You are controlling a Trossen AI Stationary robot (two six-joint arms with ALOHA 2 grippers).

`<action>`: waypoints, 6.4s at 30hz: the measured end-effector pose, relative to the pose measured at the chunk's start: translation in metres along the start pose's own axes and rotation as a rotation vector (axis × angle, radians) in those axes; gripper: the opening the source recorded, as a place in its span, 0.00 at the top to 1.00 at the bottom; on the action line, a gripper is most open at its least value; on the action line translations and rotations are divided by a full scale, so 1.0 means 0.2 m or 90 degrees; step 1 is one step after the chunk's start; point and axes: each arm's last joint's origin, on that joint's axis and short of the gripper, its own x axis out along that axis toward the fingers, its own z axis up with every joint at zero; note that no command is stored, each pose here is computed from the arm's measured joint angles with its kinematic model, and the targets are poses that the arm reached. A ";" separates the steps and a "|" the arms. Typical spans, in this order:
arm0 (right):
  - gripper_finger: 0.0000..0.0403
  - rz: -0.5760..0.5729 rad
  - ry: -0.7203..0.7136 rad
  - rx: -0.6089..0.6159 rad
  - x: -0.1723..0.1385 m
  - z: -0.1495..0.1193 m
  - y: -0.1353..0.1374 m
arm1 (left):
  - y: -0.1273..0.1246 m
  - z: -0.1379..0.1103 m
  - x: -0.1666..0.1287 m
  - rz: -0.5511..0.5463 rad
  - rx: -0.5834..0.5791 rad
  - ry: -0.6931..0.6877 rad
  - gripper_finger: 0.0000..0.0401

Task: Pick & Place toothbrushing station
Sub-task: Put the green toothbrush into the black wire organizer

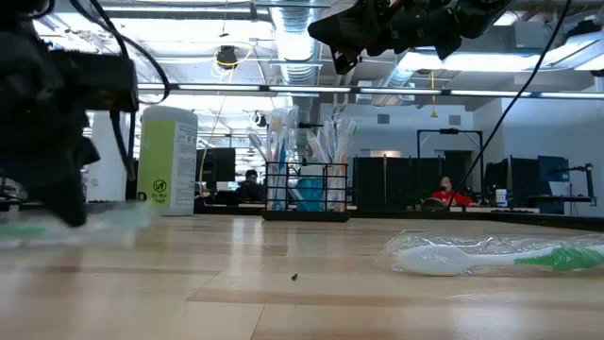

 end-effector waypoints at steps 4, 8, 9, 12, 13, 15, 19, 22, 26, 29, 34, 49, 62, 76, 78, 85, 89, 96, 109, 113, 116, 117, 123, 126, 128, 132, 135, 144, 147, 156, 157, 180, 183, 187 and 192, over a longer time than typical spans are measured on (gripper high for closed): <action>1.00 0.000 0.000 0.000 0.00 0.00 0.00 | 0.00 0.04 -0.07 -0.010 -0.004 -0.061 1.00; 1.00 0.000 0.000 0.001 0.00 0.00 0.00 | 0.00 0.09 -0.15 -0.006 0.004 -0.138 1.00; 1.00 0.000 0.000 0.001 0.00 0.00 0.00 | 0.01 0.10 -0.17 -0.001 0.006 -0.159 1.00; 1.00 0.000 0.000 0.002 0.00 0.00 0.00 | 0.02 0.13 -0.22 0.019 0.006 -0.225 1.00; 1.00 0.000 0.000 0.003 0.00 0.00 0.00 | 0.02 0.14 -0.24 0.027 0.006 -0.245 1.00; 1.00 0.000 0.000 0.009 0.00 0.00 0.00 | 0.03 0.15 -0.28 0.038 0.008 -0.282 1.00; 1.00 0.000 0.000 0.011 0.00 0.00 0.00 | 0.04 0.18 -0.33 0.057 0.022 -0.337 1.00; 1.00 0.000 0.000 0.012 0.00 0.00 0.00 | 0.04 0.20 -0.37 0.069 0.035 -0.376 1.00; 1.00 0.000 0.000 0.012 0.00 0.00 0.00 | 0.03 0.23 -0.40 0.082 0.046 -0.427 1.00; 1.00 0.000 0.000 0.012 0.00 0.00 0.00 | 0.02 0.25 -0.42 0.089 0.055 -0.459 1.00; 1.00 0.000 -0.001 0.011 0.00 0.00 0.00 | 0.00 0.29 -0.44 0.097 0.078 -0.502 1.00; 1.00 -0.002 -0.019 0.002 0.00 0.02 0.00 | 0.03 0.50 -0.50 0.034 0.155 -0.613 1.00; 1.00 -0.008 -0.070 -0.025 0.00 0.06 -0.01 | 0.13 0.69 -0.46 -0.047 0.183 -0.699 1.00; 0.80 -0.011 -0.094 -0.037 -0.01 0.08 -0.01 | 0.14 0.74 -0.42 -0.034 0.205 -0.753 1.00; 0.75 -0.012 -0.108 -0.046 -0.01 0.09 -0.01 | 0.14 0.75 -0.44 -0.052 0.209 -0.768 1.00; 0.66 -0.031 -0.158 -0.071 -0.02 0.13 -0.01 | 0.14 0.75 -0.44 -0.053 0.229 -0.779 1.00; 0.64 -0.031 -0.169 -0.077 -0.02 0.14 0.00 | 0.13 0.77 -0.43 -0.059 0.234 -0.812 1.00; 0.66 -0.029 -0.165 -0.069 -0.01 0.14 0.00 | 0.17 0.81 -0.34 -0.066 0.245 -0.838 1.00; 0.70 -0.037 -0.161 -0.067 -0.01 0.13 -0.01 | 0.19 0.84 -0.32 -0.092 0.242 -0.869 1.00; 0.70 -0.071 -0.160 -0.068 -0.01 0.13 -0.01 | 0.19 0.84 -0.32 -0.092 0.242 -0.869 1.00; 0.70 -0.073 -0.161 -0.068 -0.01 0.13 -0.01 | 0.19 0.84 -0.32 -0.092 0.242 -0.869 1.00; 0.70 -0.073 -0.162 -0.068 -0.01 0.13 -0.01 | 0.20 0.84 -0.32 -0.090 0.242 -0.870 1.00; 0.70 -0.075 -0.164 -0.069 -0.01 0.14 -0.01 | 0.21 0.86 -0.27 -0.074 0.239 -0.862 1.00; 0.70 -0.075 -0.158 -0.066 -0.01 0.13 -0.01 | 0.21 0.88 -0.24 -0.071 0.240 -0.857 1.00; 0.71 -0.073 -0.146 -0.060 -0.01 0.12 -0.01 | 0.20 0.89 -0.24 -0.069 0.243 -0.858 1.00; 0.77 -0.073 -0.131 -0.054 -0.01 0.11 -0.02 | 0.20 0.90 -0.25 -0.070 0.243 -0.862 1.00; 0.84 -0.071 -0.131 -0.054 0.00 0.11 -0.01 | 0.20 0.90 -0.25 -0.069 0.240 -0.868 1.00; 0.94 -0.074 -0.129 -0.064 0.00 0.11 -0.01 | 0.20 0.90 -0.25 -0.069 0.244 -0.862 1.00; 0.95 -0.072 -0.126 -0.063 0.00 0.11 -0.01 | 0.20 0.90 -0.24 -0.066 0.245 -0.856 0.99; 0.97 -0.081 -0.122 -0.055 -0.02 0.10 -0.04 | 0.21 0.88 -0.24 -0.038 0.227 -0.849 0.95; 0.97 -0.082 -0.121 -0.054 -0.02 0.10 -0.04 | 0.22 0.87 -0.24 -0.030 0.223 -0.846 0.94; 0.97 -0.163 -0.085 0.004 -0.20 0.03 -0.32 | 0.34 0.67 -0.28 -0.033 0.176 -0.817 0.90; 0.97 -0.181 -0.071 0.007 -0.24 0.01 -0.36 | 0.34 0.67 -0.28 -0.034 0.176 -0.819 0.90; 0.97 -0.189 -0.068 0.009 -0.27 0.00 -0.40 | 0.34 0.67 -0.28 -0.036 0.177 -0.819 0.90; 0.97 -0.188 -0.050 0.006 -0.29 -0.02 -0.41 | 0.32 0.66 -0.28 -0.045 0.181 -0.816 0.90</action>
